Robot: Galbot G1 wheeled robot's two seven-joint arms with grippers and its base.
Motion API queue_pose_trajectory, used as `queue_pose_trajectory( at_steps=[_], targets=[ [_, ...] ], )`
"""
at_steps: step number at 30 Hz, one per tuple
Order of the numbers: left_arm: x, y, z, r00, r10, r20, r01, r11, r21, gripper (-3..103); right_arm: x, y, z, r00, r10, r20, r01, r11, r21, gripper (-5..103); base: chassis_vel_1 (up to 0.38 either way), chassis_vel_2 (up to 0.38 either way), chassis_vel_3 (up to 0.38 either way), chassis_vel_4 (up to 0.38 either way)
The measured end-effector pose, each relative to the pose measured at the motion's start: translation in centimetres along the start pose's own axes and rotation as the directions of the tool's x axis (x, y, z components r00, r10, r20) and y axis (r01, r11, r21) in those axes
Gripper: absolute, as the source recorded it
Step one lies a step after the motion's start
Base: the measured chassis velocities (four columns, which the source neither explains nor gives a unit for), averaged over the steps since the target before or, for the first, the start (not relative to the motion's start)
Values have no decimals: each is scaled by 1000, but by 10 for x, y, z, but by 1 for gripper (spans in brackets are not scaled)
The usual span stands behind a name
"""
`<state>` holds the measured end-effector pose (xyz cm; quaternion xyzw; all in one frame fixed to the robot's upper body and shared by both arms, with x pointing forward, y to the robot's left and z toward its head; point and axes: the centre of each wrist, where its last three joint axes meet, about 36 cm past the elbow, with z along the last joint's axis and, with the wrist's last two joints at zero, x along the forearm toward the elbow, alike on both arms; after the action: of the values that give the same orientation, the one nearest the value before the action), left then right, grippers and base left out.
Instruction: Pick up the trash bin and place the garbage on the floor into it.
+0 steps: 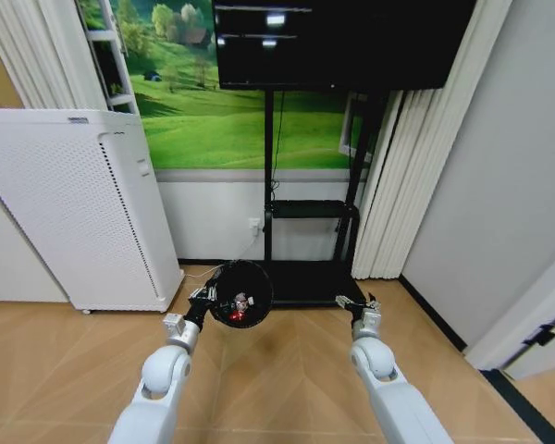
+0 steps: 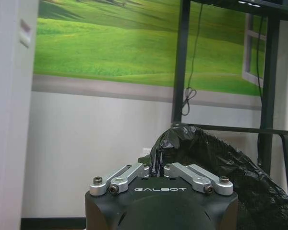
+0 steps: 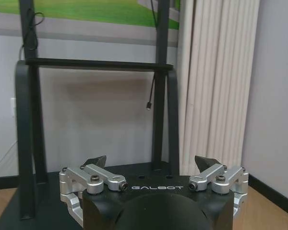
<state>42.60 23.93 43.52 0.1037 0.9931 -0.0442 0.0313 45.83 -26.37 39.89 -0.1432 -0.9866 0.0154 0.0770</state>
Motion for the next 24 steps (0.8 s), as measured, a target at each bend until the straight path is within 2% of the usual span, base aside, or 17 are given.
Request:
queue_pose_trajectory(
  at_steps=[9,24],
  targets=[
    [0,-1,3,1000,-5,-7,5,1000,-2,7,-3,-1,10,1000,-5,12,5,1000,-20,100,158,154,-145,-169],
    [5,0,3,1000,-4,-7,4,1000,-2,7,2,4,5,1000,-5,7,5,1000,3,100,-30,-21,15,14]
  ],
)
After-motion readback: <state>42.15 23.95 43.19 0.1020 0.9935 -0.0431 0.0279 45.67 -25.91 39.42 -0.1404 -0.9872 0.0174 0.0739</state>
